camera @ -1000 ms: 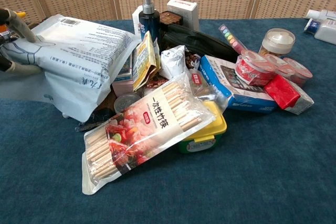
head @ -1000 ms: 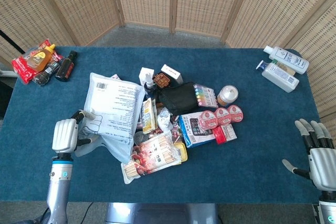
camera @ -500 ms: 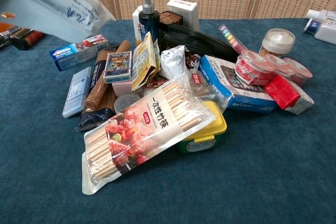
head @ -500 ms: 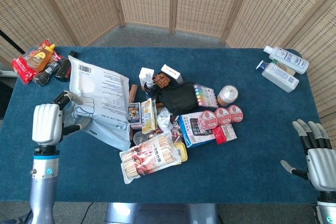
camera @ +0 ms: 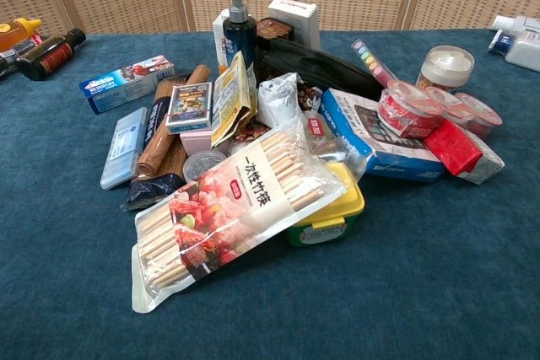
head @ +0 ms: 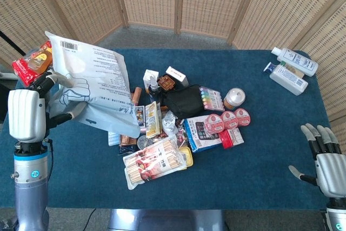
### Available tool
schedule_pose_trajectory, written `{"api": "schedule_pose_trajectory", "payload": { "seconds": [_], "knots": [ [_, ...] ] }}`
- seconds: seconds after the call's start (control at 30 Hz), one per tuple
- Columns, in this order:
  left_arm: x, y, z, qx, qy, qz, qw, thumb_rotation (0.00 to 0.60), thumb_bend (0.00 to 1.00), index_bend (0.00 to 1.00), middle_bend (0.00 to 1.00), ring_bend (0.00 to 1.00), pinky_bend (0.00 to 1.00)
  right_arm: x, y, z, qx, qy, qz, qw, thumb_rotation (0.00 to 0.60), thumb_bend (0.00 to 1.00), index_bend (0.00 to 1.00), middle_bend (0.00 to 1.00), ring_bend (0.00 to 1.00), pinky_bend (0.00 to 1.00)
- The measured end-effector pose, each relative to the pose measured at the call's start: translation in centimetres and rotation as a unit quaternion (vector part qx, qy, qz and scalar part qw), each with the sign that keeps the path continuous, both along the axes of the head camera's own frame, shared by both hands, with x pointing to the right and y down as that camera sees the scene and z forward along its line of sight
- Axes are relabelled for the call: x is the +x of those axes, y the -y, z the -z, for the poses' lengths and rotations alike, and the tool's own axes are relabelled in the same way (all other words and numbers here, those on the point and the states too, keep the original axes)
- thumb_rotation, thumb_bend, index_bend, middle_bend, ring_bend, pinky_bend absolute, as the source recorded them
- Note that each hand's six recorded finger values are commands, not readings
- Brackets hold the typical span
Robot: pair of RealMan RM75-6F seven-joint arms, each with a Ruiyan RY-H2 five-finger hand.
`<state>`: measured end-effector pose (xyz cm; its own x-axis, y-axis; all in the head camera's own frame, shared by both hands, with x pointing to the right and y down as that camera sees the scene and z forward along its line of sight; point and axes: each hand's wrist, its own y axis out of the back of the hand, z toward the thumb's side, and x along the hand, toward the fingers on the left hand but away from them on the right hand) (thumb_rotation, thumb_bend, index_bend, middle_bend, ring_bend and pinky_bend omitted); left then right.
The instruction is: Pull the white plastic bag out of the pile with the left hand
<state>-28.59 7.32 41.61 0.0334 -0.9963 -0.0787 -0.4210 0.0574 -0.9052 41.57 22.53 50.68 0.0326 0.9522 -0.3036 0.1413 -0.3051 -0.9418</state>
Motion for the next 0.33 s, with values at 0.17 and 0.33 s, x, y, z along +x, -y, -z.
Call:
{"api": "schedule_pose_trajectory", "payload": {
  "seconds": [0.17, 0.33],
  "knots": [
    [0.5, 0.8, 2.1, 0.023, -0.001, 0.0, 0.9997, 0.6, 0.15, 0.96, 1.0, 1.0, 1.0, 0.1, 0.0, 0.0, -0.001, -0.001, -0.001, 1.0, 0.6, 0.0, 0.0, 0.0, 0.0, 0.0],
    [0.9, 1.0, 3.2, 0.033, 0.001, 0.0, 0.9994, 0.6, 0.15, 0.96, 1.0, 1.0, 1.0, 0.0, 0.0, 0.0, -0.001, -0.001, -0.001, 1.0, 0.6, 0.0, 0.0, 0.0, 0.0, 0.0]
  ]
}}
